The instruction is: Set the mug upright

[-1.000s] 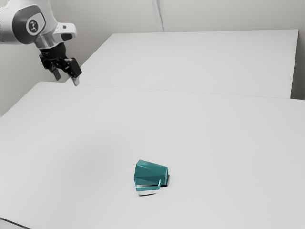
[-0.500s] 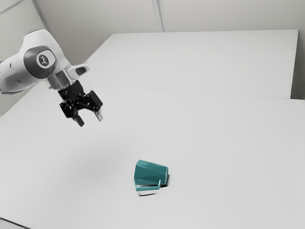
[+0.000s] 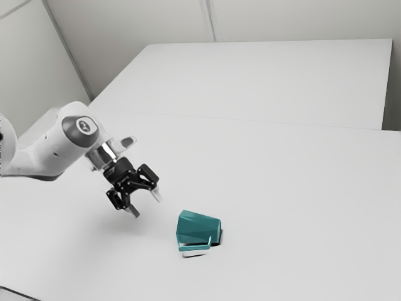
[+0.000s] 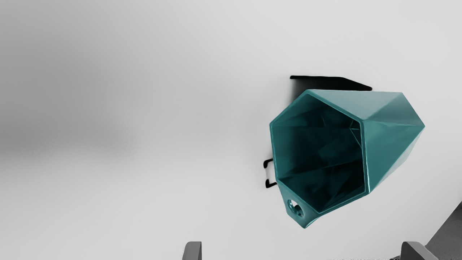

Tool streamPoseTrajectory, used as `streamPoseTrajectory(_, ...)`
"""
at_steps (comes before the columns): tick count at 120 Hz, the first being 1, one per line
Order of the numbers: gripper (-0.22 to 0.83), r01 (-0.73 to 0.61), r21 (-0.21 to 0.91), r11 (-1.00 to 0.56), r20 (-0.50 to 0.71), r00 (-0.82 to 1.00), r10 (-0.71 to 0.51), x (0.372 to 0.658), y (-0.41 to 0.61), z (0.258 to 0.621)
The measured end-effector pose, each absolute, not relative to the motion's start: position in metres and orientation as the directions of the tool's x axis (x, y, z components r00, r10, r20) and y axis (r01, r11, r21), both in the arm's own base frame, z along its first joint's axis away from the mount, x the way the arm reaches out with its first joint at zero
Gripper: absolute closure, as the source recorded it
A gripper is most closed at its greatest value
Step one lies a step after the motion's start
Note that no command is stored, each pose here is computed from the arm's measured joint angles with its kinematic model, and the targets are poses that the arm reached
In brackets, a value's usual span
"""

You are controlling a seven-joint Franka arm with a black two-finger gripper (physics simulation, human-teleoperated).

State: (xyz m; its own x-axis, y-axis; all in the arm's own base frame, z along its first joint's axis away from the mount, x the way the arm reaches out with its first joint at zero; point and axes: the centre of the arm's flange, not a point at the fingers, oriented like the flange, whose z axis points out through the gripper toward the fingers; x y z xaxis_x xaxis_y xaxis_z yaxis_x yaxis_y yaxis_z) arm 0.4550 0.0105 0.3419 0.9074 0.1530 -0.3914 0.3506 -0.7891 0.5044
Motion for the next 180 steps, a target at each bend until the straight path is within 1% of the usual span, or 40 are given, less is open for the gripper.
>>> streamPoseTrajectory(19,0.0,0.337,0.541,-0.77,-0.391,0.912,0.124,0.45,-0.006,0.33)
streamPoseTrajectory(56,0.0,0.266,0.609,-0.748,-0.325,0.943,0.071,0.454,-0.049,0.317)
streamPoseTrajectory(95,0.0,0.247,0.655,-0.714,-0.277,0.958,0.078,0.461,-0.067,0.296)
streamPoseTrajectory(112,0.0,0.243,0.677,-0.695,-0.252,0.963,0.091,0.464,-0.069,0.294)
streamPoseTrajectory(132,0.0,0.248,0.694,-0.676,-0.243,0.964,0.104,0.466,-0.069,0.287)
streamPoseTrajectory(158,0.0,0.234,0.707,-0.668,-0.239,0.967,0.086,0.465,-0.083,0.28)
streamPoseTrajectory(163,0.02,0.23,0.708,-0.667,-0.236,0.968,0.082,0.465,-0.084,0.279)
streamPoseTrajectory(167,0.06,0.226,0.709,-0.667,-0.234,0.969,0.08,0.465,-0.085,0.279)
streamPoseTrajectory(180,0.26,0.214,0.711,-0.67,-0.226,0.972,0.07,0.464,-0.085,0.28)
